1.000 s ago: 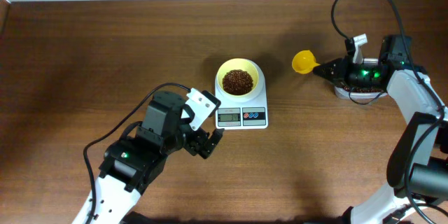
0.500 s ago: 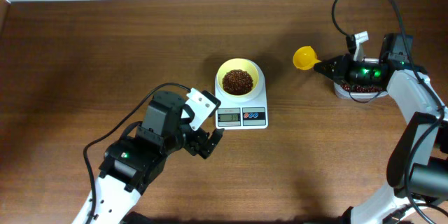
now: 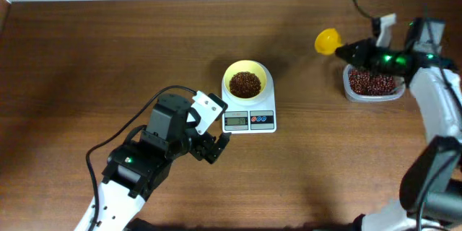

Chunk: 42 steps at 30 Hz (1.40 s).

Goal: Scoop item into bowl and weigh 50g on scale
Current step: 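Carry the empty scoop right back to the bean tub with the right gripper, then dip the scoop into the beans again and lift it with the right gripper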

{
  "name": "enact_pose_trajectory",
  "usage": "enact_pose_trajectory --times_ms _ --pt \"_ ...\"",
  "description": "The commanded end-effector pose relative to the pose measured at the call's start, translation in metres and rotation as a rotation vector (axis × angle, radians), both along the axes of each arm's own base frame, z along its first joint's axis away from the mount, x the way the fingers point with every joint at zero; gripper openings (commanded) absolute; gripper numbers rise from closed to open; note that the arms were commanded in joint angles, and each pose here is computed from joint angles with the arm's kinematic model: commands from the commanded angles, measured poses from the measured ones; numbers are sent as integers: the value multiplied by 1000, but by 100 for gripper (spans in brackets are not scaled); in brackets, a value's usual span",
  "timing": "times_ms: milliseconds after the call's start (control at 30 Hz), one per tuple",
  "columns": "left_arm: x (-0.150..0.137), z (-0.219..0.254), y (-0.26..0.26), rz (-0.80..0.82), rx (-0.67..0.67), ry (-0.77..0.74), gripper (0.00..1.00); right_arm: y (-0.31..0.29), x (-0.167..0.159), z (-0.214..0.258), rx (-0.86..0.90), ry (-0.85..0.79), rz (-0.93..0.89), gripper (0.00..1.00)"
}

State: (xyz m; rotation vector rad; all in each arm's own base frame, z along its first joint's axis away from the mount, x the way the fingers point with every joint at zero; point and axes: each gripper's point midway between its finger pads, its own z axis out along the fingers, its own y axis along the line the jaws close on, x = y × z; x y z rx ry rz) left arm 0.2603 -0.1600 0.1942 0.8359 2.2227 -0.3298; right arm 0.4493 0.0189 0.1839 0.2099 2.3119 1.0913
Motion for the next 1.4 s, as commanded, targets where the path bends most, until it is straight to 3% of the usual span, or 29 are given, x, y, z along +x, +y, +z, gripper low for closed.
enact_pose_trajectory --times_ms 0,267,700,1367 --pt "-3 -3 -3 -26 3 4 99 -19 -4 35 -54 -43 -60 4" --pt "-3 -3 -3 -26 3 4 99 -69 -43 5 -324 191 -257 4" --pt "-3 -3 -3 -26 3 4 99 -135 -72 -14 -683 350 -463 4" --pt "-3 -3 -3 -26 4 5 99 -110 -56 -71 -657 444 -375 4"
